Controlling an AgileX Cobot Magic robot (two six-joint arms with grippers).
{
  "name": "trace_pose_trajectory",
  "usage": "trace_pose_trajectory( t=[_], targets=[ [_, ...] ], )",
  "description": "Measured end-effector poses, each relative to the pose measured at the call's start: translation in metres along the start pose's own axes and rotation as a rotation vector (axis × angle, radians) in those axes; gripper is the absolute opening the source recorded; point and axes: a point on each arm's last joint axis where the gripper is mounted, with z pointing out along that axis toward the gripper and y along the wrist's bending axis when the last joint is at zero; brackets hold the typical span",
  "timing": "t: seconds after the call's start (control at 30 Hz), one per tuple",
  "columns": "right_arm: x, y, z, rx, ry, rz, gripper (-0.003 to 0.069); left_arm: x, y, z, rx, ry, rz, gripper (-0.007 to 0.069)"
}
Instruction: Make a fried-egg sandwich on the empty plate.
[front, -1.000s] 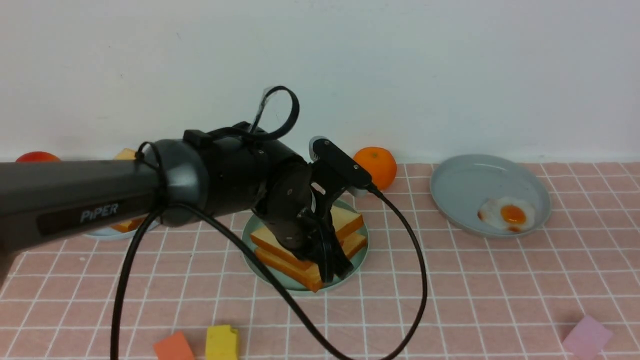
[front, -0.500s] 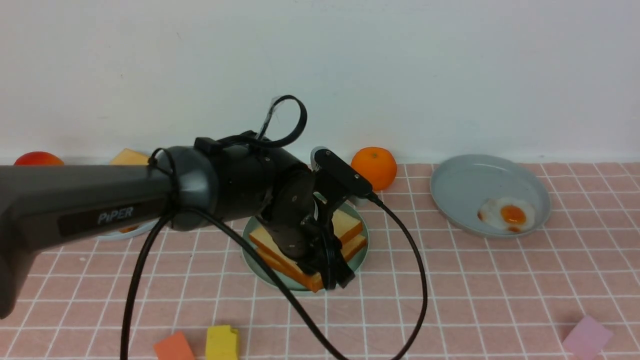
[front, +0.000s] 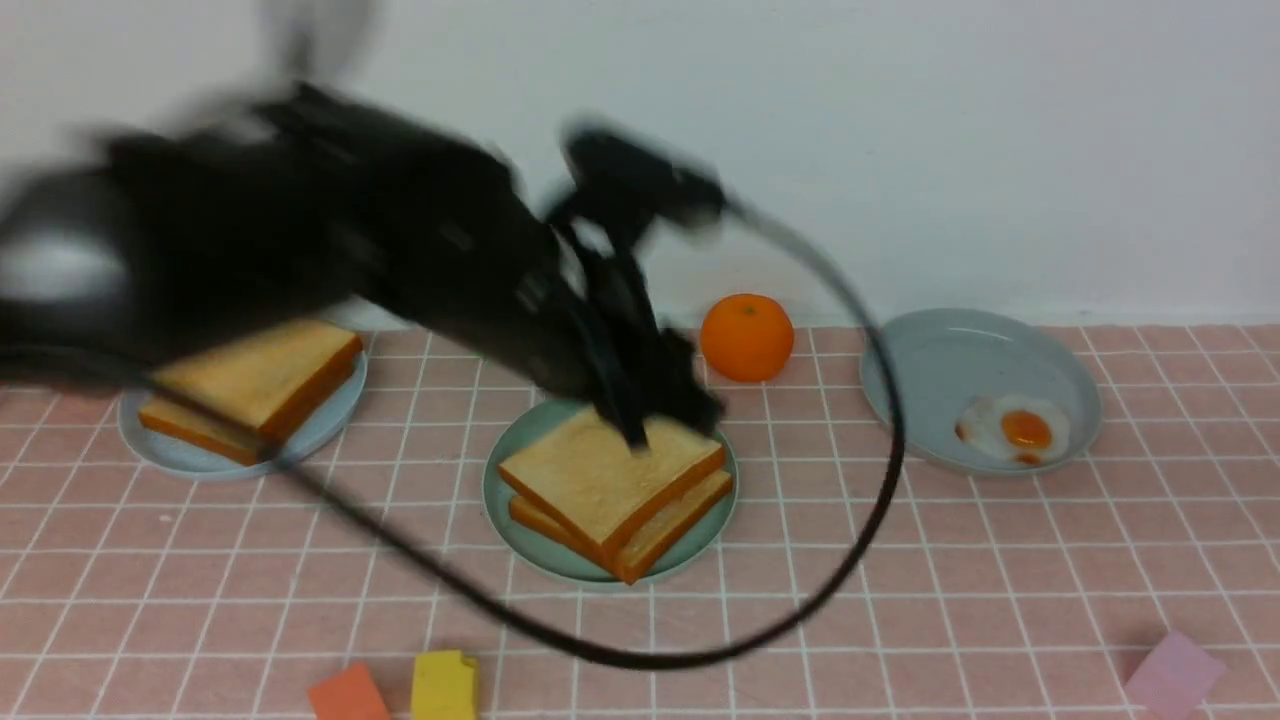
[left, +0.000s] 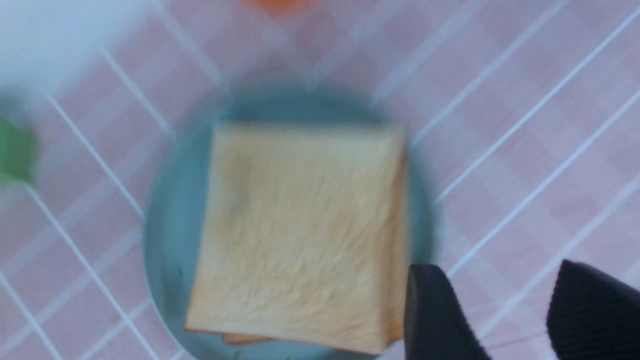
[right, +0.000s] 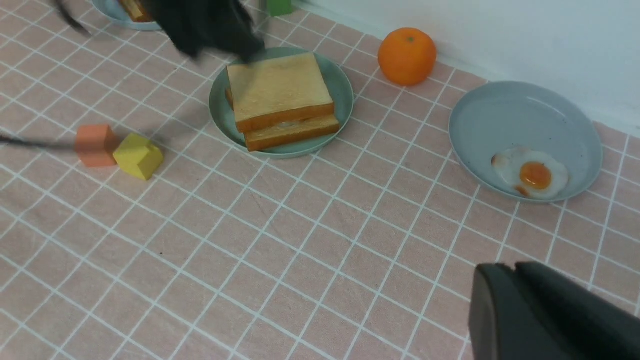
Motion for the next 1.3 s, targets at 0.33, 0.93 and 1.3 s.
trace_pose_trajectory(
  t=[0.33,0.93,1.3],
  targets=[
    [0.006,-0.001,-0.002,0.007,0.049,0.058,0.0000,0.089,-0.012,-0.190,0.031,-0.486,-0.089,-0.0013],
    [0.017,-0.003,-0.010,0.054,0.119,0.219,-0.0005,0.229,-0.017,-0.168,0.050,-0.692,-0.202,-0.0013],
    [0.018,-0.003,-0.010,0.062,0.117,0.224,-0.0002,0.231,-0.017,-0.166,0.055,-0.668,-0.204,-0.0013]
  ],
)
